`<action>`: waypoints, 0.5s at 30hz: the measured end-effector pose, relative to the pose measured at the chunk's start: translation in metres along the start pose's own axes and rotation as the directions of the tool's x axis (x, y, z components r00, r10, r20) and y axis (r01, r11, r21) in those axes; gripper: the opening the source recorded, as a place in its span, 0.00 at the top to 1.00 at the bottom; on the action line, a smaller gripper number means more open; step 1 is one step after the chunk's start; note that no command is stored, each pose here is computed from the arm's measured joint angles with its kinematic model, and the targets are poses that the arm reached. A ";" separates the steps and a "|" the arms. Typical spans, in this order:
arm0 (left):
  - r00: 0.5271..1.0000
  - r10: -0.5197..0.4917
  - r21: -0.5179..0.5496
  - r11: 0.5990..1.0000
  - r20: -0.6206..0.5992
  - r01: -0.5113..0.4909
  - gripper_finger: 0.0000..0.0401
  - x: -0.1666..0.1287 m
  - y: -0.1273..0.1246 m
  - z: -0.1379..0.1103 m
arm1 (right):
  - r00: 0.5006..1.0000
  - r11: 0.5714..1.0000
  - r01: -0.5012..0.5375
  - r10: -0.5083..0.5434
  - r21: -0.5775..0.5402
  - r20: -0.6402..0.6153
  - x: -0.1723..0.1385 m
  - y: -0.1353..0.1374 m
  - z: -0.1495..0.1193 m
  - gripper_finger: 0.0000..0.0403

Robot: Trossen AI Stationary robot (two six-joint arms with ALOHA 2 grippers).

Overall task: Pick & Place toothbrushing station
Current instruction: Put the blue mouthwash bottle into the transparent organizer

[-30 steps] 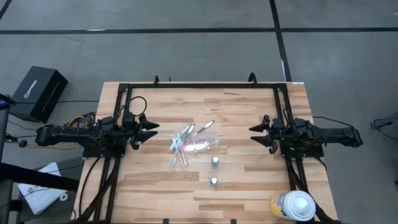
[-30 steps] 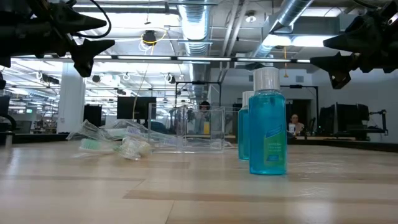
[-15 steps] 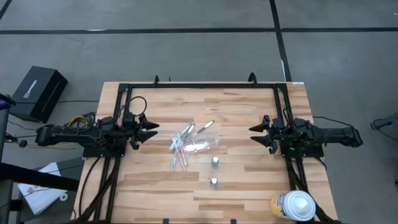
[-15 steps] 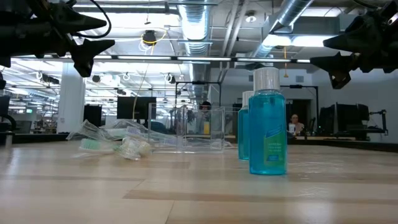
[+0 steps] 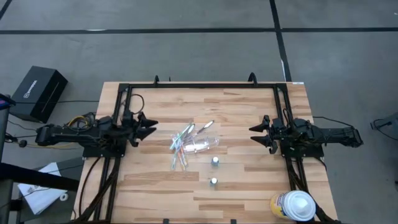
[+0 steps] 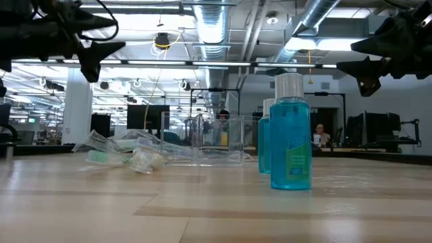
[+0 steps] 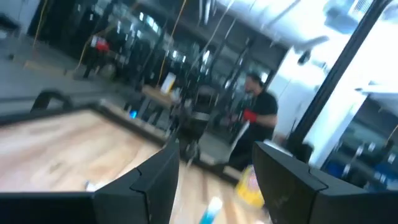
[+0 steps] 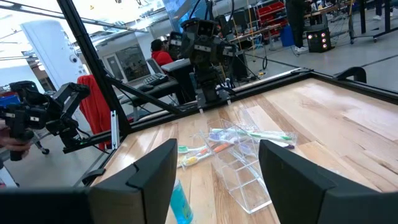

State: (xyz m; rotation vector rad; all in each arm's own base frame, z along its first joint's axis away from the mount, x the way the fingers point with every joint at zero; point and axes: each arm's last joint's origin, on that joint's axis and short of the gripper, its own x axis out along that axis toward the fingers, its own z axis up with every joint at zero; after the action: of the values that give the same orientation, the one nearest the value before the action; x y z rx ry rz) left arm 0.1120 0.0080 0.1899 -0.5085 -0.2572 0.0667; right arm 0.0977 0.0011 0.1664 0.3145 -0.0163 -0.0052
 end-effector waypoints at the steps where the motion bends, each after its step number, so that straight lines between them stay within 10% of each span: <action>1: 1.000 -0.003 -0.004 1.000 0.028 0.003 0.51 0.000 -0.001 0.002 | 1.000 1.000 0.000 0.000 0.000 0.000 0.000 0.000 0.000 0.46; 15: 0.950 0.073 -0.056 0.997 0.305 -0.059 0.51 -0.003 -0.006 0.023 | 0.979 0.999 -0.036 0.034 0.005 0.203 -0.002 0.005 0.019 0.46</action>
State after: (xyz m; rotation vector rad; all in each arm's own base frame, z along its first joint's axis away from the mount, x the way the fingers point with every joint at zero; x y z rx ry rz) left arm 0.1027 0.0135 0.2114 -0.5529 -0.5473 0.2066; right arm 0.0954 0.0001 0.1860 0.3211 -0.2240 -0.0025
